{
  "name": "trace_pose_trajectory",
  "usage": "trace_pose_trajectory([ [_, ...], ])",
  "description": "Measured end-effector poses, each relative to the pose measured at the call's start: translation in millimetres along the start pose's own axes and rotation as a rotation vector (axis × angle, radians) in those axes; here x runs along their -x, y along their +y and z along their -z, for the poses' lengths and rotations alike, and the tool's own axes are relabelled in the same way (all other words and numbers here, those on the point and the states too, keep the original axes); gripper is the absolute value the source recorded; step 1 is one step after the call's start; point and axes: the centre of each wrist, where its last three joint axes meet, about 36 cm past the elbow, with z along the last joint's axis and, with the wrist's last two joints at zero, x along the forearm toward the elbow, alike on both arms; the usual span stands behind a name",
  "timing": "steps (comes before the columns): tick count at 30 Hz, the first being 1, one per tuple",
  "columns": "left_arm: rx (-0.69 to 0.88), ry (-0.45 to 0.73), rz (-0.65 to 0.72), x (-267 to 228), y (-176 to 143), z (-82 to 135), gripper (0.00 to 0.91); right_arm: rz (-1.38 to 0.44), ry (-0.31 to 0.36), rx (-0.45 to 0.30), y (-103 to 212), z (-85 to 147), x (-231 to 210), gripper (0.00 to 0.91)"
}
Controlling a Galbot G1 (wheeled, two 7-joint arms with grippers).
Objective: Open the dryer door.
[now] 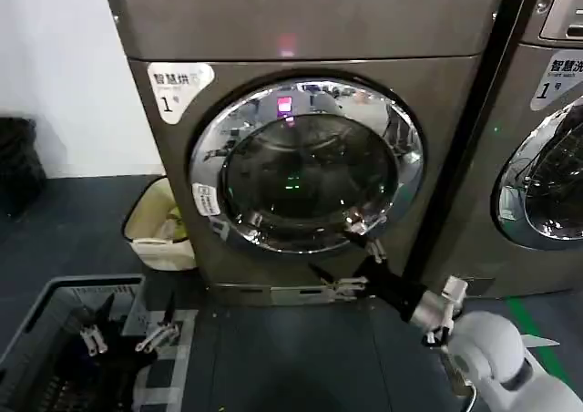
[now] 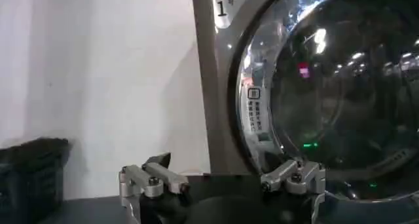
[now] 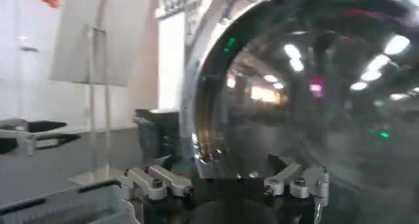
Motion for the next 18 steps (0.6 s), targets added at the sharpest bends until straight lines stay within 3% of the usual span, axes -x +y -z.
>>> trace_pose_trajectory([
  [18,-0.001,-0.001,-0.004,-1,-1,1,0.907,0.087,0.018,-0.001,-25,-3,66,0.907],
])
